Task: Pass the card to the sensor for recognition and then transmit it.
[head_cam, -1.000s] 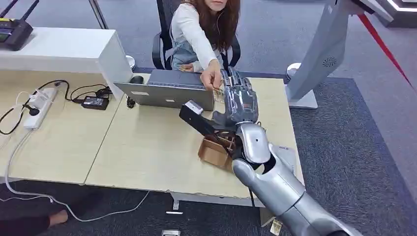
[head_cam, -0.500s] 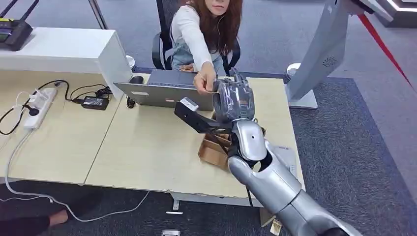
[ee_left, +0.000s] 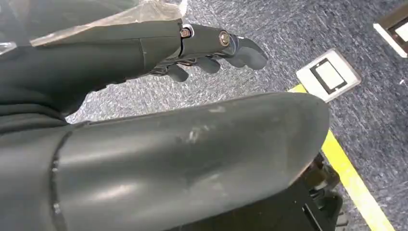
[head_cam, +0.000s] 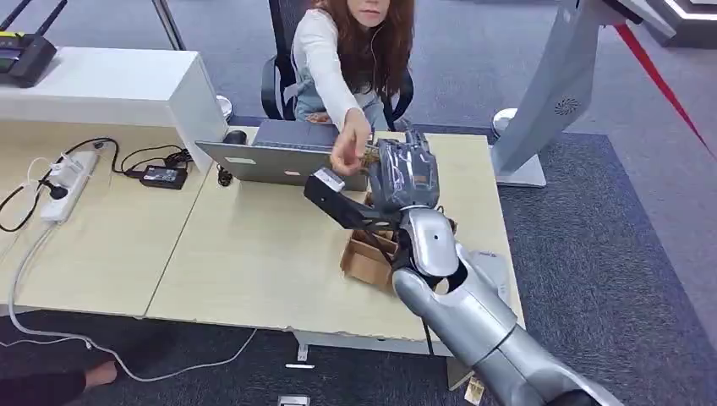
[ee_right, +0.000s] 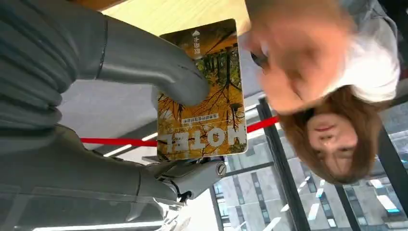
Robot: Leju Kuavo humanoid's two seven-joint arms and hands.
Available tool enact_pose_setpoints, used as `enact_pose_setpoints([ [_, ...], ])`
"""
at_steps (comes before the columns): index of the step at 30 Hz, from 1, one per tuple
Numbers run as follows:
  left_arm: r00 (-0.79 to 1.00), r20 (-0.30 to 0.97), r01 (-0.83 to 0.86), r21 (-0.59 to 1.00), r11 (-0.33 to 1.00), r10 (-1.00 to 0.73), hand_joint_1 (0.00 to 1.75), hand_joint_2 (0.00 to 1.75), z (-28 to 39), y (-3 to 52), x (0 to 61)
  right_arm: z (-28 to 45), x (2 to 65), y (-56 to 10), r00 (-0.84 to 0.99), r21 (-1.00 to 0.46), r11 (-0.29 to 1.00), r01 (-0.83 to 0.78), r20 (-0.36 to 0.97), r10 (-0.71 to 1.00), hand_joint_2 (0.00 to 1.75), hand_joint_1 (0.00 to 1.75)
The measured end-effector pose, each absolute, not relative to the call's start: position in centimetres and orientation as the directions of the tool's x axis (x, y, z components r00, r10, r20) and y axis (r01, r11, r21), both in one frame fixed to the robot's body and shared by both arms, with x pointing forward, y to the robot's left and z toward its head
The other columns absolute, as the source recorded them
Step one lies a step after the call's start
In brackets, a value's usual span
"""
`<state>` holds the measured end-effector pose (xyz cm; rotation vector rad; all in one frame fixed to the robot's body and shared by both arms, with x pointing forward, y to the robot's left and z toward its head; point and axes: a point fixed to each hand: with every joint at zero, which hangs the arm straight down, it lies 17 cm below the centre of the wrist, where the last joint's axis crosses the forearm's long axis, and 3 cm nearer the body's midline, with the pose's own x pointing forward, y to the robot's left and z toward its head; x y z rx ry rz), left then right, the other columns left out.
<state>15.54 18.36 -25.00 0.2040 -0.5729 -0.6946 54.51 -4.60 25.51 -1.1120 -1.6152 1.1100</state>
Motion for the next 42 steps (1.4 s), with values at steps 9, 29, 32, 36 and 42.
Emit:
enact_pose_setpoints([
  [9, 0.621, 0.430, 0.545, 0.364, 0.755, -0.655, 0.00, 0.00, -25.0, 18.3, 15.5, 24.7, 53.8, -4.7, -0.271, -0.931, 0.323, 0.169, 0.271, 0.924, 1.75, 1.75],
  [29, 0.694, 0.395, 0.484, 0.365, 0.796, -0.602, 0.00, 0.00, -25.5, 20.5, 14.9, 24.3, 46.4, -14.2, -0.274, -0.725, 0.641, 0.252, 0.582, 0.766, 1.75, 1.75],
  [32, 0.709, 0.377, 0.474, 0.371, 0.798, -0.596, 0.00, 0.00, -25.6, 21.0, 14.6, 22.1, 44.6, -16.8, -0.235, -0.644, 0.733, 0.218, 0.695, 0.680, 1.75, 1.75],
  [36, 0.731, 0.350, 0.459, 0.383, 0.802, -0.585, 0.00, 0.00, -25.8, 21.7, 14.3, 17.4, 42.0, -21.4, -0.190, -0.320, 0.940, 0.117, 0.922, 0.338, 1.75, 1.75],
  [42, 0.752, 0.343, 0.434, 0.385, 0.815, -0.563, 0.00, 0.00, -25.8, 22.1, 14.3, 12.8, 39.0, -26.0, -0.142, -0.186, 0.968, 0.166, 0.967, 0.210, 1.75, 1.75],
])
